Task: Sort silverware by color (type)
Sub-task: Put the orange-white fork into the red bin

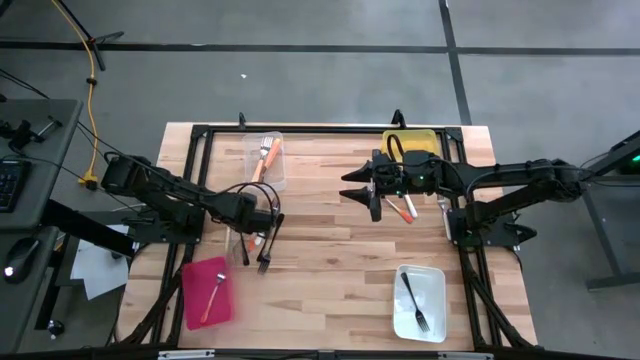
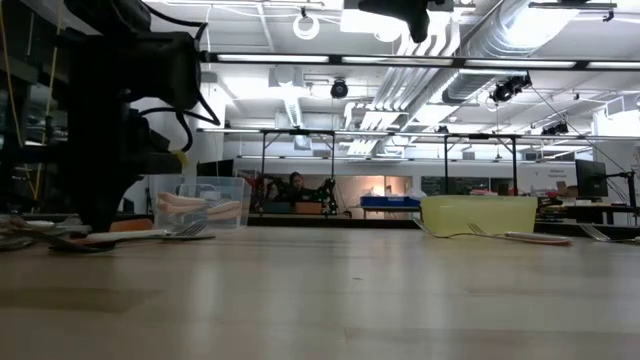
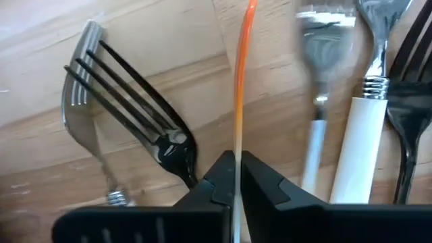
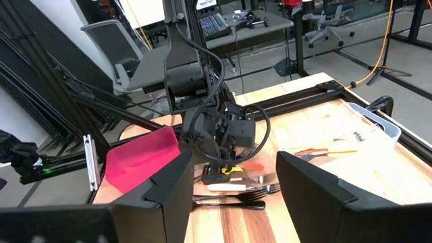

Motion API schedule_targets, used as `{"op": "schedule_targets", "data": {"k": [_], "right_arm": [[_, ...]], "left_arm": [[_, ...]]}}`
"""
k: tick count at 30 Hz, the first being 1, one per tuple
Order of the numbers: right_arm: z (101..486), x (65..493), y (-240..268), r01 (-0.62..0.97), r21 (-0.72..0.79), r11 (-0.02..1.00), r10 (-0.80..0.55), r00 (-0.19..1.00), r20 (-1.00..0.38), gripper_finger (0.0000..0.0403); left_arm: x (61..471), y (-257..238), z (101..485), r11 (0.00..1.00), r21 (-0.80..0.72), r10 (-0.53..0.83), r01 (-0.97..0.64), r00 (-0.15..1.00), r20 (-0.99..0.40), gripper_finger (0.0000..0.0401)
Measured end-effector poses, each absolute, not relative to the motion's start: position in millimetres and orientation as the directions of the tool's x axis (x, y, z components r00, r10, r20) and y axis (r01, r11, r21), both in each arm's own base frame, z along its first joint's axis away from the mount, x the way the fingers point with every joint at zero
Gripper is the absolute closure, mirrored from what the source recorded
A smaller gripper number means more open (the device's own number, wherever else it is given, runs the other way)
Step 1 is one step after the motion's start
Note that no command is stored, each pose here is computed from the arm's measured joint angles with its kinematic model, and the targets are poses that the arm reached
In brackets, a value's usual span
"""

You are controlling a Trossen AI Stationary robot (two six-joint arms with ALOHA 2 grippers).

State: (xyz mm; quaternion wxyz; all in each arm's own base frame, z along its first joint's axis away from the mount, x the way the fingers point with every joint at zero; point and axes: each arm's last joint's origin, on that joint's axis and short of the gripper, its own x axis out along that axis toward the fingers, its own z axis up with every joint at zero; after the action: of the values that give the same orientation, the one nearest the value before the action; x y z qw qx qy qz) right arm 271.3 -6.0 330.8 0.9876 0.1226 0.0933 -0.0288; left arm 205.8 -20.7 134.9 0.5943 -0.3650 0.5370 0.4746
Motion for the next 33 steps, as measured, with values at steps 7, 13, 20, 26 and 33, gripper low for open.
{"op": "schedule_targets", "data": {"k": [7,13,20,26,33], "right_arm": [[330.8,271.3,-6.0,0.079,0.235,0.969,-0.034,0.981,-0.191,0.0208],[330.8,271.3,-6.0,0.079,0.234,0.969,-0.034,0.981,-0.191,0.0208],[330.8,271.3,-6.0,0.079,0.233,0.969,-0.034,0.981,-0.191,0.0208],[331.1,271.4,-6.0,0.078,0.233,0.969,-0.034,0.981,-0.188,0.0208],[333.9,271.9,-6.1,0.072,0.236,0.969,-0.034,0.987,-0.159,0.0208]], "left_arm": [[201.3,-20.2,140.6,0.284,0.077,0.172,-0.956,-0.028,-0.985,0.0398],[197.0,-19.5,150.7,0.285,0.045,0.172,-0.957,0.005,-0.985,0.0399],[193.7,-17.2,197.2,0.341,-0.160,0.210,-0.926,0.241,-0.947,0.0400],[195.1,-8.3,266.5,0.497,-0.399,0.470,-0.770,0.626,-0.622,0.0400],[200.9,8.4,326.0,0.743,-0.335,0.562,-0.579,0.812,-0.158,0.0400]]}}
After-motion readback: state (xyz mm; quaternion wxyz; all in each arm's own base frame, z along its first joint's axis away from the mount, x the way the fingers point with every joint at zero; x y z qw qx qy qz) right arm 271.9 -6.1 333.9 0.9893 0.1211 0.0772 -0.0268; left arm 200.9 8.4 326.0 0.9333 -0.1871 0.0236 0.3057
